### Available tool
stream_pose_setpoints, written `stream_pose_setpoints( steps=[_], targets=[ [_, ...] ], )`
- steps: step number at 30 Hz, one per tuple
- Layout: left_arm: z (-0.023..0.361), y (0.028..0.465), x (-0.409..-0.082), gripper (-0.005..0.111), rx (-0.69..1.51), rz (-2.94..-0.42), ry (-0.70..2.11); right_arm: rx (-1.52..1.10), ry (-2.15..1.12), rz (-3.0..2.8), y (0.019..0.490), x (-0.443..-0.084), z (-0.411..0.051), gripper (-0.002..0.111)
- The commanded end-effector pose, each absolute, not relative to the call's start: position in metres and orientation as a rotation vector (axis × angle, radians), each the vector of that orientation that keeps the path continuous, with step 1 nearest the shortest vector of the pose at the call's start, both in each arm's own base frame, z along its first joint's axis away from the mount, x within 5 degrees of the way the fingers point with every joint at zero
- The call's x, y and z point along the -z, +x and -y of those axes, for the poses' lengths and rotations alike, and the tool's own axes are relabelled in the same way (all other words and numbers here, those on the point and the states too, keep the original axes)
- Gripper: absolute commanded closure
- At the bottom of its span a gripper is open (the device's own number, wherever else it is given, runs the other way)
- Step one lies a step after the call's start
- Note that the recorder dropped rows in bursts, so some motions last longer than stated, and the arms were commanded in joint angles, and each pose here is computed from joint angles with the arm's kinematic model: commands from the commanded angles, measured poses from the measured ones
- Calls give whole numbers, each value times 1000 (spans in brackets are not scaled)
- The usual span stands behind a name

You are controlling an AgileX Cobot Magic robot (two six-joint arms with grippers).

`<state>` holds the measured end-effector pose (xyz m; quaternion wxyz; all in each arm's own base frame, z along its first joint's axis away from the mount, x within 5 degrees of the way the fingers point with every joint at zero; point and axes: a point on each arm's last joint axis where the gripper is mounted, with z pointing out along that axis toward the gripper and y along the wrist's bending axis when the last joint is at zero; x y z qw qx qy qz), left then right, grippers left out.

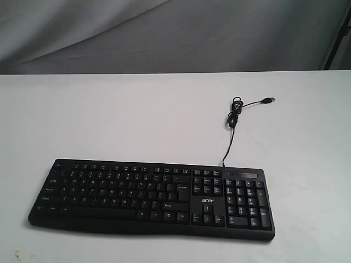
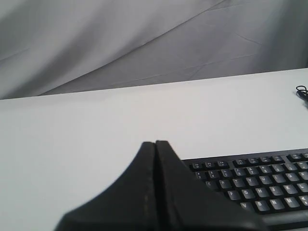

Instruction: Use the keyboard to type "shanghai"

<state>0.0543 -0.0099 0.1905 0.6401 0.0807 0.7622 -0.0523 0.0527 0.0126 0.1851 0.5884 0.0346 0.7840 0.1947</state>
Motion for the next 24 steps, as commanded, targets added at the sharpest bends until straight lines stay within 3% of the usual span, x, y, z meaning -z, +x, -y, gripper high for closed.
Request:
stream_pose_setpoints(
  steps=[1,12,18,24],
  targets=[
    [10,54,-190,107,124,-1735,185,-430,67,-1823,53,-184,-12,108],
    [10,54,-190,107,124,-1735,185,-437,73,-1824,53,-184,-12,108],
    [10,54,-190,107,124,-1735,185,-578,166,-1836,51,-186,-16,108],
    [10,54,-190,107,124,-1735,185,-635,191,-1796,58,-241,-20,108]
  ],
)
